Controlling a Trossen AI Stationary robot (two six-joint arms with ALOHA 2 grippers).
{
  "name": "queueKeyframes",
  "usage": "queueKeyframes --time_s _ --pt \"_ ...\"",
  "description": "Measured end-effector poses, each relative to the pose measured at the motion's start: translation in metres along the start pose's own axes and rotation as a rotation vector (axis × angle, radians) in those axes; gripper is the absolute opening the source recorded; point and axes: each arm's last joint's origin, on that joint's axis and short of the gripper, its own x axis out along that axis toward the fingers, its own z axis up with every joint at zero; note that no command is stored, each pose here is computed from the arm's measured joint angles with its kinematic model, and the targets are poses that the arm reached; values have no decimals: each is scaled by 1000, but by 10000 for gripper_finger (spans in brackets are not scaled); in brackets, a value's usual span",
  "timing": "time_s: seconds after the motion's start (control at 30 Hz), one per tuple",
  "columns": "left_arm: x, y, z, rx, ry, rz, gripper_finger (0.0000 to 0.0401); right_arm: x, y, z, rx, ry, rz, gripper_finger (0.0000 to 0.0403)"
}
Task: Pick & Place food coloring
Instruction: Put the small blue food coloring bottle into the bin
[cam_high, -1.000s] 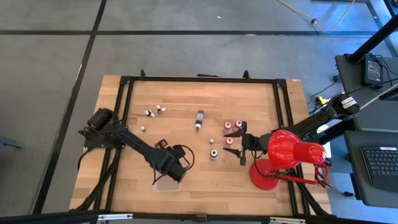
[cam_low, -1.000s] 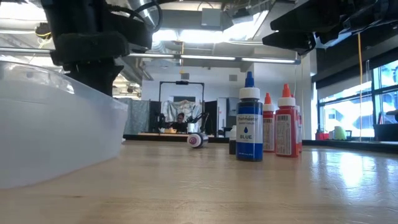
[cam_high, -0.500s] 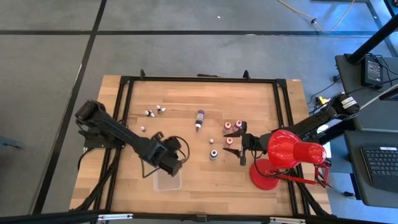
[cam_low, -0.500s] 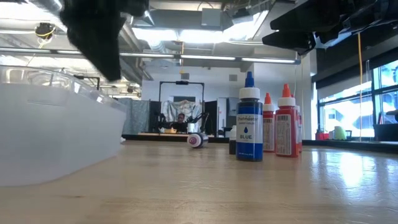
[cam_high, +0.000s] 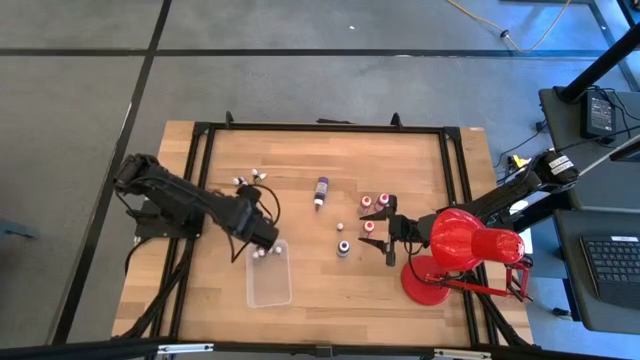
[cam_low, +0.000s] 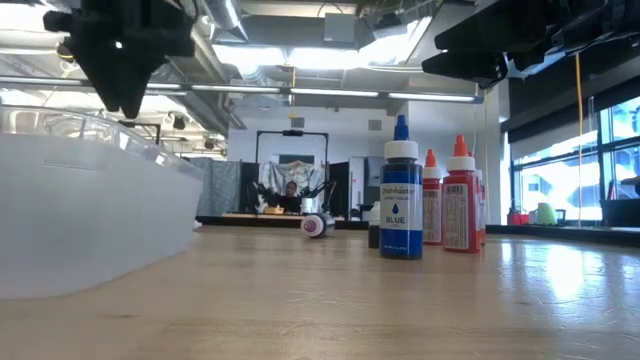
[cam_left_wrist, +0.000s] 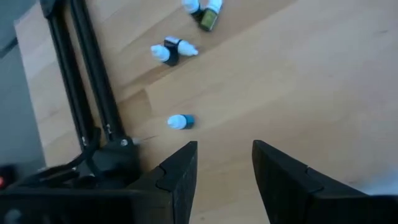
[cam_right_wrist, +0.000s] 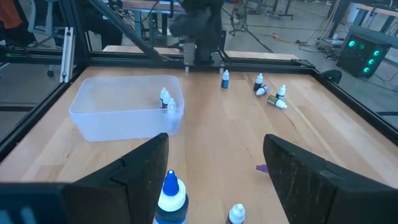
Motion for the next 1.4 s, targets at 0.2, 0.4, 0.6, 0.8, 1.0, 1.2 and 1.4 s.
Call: queueKeyframes --time_s 0.2,0.4,0.6,0.8,1.0,1.2,1.4 --pt "36 14 9 -50 114 93 143 0 0 0 -1 1 0 265" --pt "73 32 5 -136 164 38 143 0 0 -1 -3 6 0 265" --pt "97 55 1 -244 154 -41 143 0 0 -1 -4 6 0 265" --pt "112 64 -5 -290 165 -79 143 0 0 -1 -3 5 0 265" --pt "124 66 -8 -314 187 -79 143 0 0 -1 -8 5 -1 265" --pt "128 67 -10 -276 188 -70 143 0 0 -1 -8 5 0 265" --pt "128 65 -8 -269 144 -94 143 0 0 -1 -19 5 -1 265"
